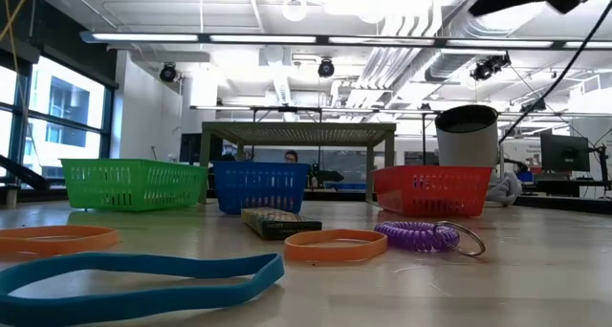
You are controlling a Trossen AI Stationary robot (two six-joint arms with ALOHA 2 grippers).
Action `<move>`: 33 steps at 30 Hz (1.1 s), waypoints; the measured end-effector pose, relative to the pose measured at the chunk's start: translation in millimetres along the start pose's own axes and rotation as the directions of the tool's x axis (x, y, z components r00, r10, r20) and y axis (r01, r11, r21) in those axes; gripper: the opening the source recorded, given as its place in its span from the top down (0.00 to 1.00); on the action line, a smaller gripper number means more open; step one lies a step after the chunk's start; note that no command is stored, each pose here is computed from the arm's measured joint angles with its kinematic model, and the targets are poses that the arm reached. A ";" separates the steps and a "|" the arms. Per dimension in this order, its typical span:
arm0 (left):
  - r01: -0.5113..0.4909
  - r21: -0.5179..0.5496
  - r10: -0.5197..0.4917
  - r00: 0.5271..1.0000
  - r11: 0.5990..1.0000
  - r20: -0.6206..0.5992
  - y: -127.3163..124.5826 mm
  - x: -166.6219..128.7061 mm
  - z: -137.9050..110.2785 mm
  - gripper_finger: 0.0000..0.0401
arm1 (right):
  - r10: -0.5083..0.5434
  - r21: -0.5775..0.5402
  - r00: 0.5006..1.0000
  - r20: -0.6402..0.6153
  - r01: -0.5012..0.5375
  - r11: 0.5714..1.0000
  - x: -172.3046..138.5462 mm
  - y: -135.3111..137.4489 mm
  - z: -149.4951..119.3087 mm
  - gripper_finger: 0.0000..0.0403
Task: Pick & Place Office Desk Supplies
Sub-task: Put the crayon box into the green bin
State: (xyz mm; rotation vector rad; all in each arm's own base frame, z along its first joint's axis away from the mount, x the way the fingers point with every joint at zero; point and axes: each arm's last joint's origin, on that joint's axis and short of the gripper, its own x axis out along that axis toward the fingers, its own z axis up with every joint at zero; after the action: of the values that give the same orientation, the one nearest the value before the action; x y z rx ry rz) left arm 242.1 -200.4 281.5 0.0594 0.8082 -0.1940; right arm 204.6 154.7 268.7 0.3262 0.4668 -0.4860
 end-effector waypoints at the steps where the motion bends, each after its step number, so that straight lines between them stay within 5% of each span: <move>1: 0.018 -0.034 -0.020 0.999 0.999 -0.043 1.4 -3.1 -3.3 0.54 | 0.004 -0.009 1.000 0.012 -0.004 1.000 -1.2 3.1 -3.7 0.47; 8: -0.024 -0.159 -0.014 0.972 0.987 -0.233 5.0 -1.7 -20.4 0.52 | 0.032 -0.035 0.999 -0.003 -0.032 0.999 -1.8 13.9 -18.4 0.47; 14: -0.014 -0.236 -0.051 0.961 0.972 -0.270 3.0 -2.7 -23.3 0.32 | 0.039 -0.022 0.999 0.002 -0.039 0.999 -1.6 15.1 -17.7 0.47; 21: 0.074 -0.282 -0.197 0.878 0.956 -0.437 -31.0 -1.3 -49.5 0.11 | 0.035 -0.033 0.999 0.001 -0.035 0.999 -1.6 14.6 -17.9 0.47; 25: 0.057 -0.358 -0.208 0.892 0.932 -0.401 -52.8 -0.4 -57.3 0.09 | 0.035 -0.036 0.999 0.001 -0.035 0.999 -1.6 14.6 -17.9 0.47; 33: 0.049 -0.036 -0.060 0.915 0.998 -0.398 -77.9 11.5 -83.1 0.09 | 0.040 -0.030 0.999 0.000 -0.040 0.999 -1.6 15.2 -17.7 0.47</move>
State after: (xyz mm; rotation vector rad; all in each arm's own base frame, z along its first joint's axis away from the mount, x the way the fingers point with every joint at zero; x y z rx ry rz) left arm 175.5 -267.9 217.5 0.0528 1.2222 -0.2281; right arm 205.0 175.2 257.4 0.3062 0.4658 -0.4394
